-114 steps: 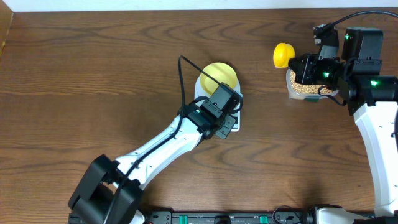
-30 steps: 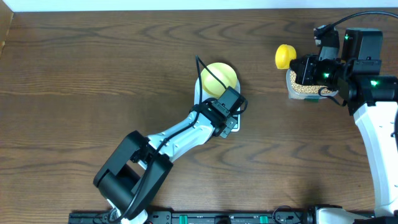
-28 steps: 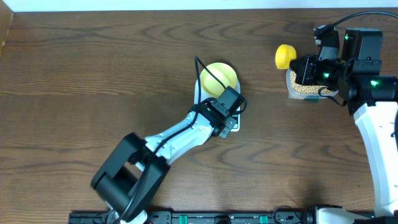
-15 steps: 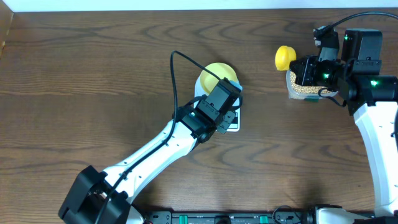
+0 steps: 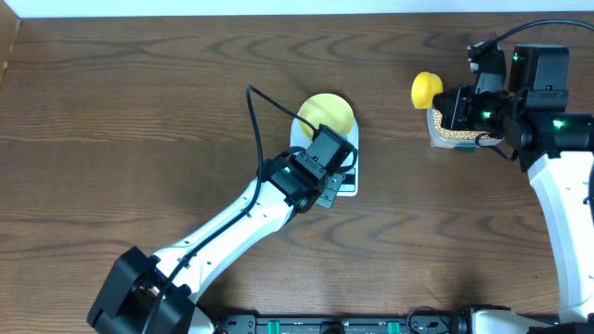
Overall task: Scoop item into bowl and weigh 50g on scale
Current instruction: 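Withdraw the left gripper from the scale toward the lower left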
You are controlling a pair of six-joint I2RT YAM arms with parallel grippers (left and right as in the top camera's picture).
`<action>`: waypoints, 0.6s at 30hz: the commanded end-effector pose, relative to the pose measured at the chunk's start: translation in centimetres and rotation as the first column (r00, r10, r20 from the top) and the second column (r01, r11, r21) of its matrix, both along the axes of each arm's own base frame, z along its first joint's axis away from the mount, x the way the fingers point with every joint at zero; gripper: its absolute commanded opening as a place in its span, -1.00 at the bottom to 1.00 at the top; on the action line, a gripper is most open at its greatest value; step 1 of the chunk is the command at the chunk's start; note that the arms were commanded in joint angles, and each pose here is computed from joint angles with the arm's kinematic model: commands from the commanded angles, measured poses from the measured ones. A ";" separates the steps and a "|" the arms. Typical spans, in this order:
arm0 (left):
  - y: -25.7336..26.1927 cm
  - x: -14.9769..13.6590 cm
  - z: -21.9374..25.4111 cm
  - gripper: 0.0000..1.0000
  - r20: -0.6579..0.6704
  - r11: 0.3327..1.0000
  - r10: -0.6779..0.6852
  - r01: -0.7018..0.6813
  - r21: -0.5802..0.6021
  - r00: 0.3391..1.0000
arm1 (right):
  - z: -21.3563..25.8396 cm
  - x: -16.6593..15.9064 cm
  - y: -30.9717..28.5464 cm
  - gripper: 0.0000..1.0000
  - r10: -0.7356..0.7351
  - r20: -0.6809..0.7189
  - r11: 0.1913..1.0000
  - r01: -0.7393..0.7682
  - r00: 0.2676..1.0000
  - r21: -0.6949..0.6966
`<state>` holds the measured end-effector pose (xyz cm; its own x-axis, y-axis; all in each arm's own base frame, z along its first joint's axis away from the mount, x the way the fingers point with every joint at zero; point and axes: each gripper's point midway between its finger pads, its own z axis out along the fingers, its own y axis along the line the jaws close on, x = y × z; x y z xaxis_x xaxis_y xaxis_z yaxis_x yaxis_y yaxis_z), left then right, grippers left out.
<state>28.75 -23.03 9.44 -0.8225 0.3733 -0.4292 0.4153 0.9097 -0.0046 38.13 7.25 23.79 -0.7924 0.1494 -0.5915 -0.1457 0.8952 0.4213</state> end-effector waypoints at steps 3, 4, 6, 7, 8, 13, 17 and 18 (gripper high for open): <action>1.7 0.9 0.3 -0.84 -0.006 0.997 0.073 -0.073 -0.015 0.997 | 1.0 0.2 -0.7 -0.98 -0.012 0.037 0.999 0.013 0.999 -0.029; 1.9 1.4 0.7 -0.85 0.012 0.997 0.074 -0.073 -0.025 0.997 | 1.0 0.2 -0.8 -0.98 -0.014 0.037 0.999 0.016 0.999 -0.033; 2.1 2.4 1.8 -0.85 0.059 0.997 0.065 -0.063 -0.045 0.996 | 0.9 0.3 -1.1 -0.98 -0.027 0.037 0.998 0.029 0.999 -0.047; 2.1 3.0 2.4 -0.85 0.088 0.997 0.061 -0.056 -0.057 0.994 | 0.9 0.4 -1.3 -0.98 -0.035 0.037 0.998 0.037 0.999 -0.055; 2.3 3.9 3.3 -0.85 0.127 0.996 0.057 -0.048 -0.072 0.990 | 0.8 0.4 -1.4 -0.98 -0.038 0.037 0.997 0.041 0.999 -0.060; 4.7 8.5 6.7 -0.85 0.304 0.983 0.167 -0.135 -0.122 0.938 | 1.0 0.5 -1.4 -0.98 -0.035 0.048 0.997 0.038 0.998 -0.067; 8.3 13.2 10.6 -0.84 0.485 0.953 0.300 -0.243 -0.179 0.821 | 1.3 0.9 -1.4 -0.98 -0.032 0.068 0.997 0.036 0.997 -0.069; 8.8 13.9 11.4 -0.84 0.516 0.951 0.307 -0.242 -0.191 0.800 | 1.3 0.9 -1.5 -0.98 -0.030 0.072 0.997 0.035 0.997 -0.071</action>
<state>40.16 -17.38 18.29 -0.6067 0.1058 -0.7878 0.2063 0.9781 -0.0275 38.73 6.07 23.73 -0.7744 0.1482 -0.6151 -0.1178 0.9214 0.3703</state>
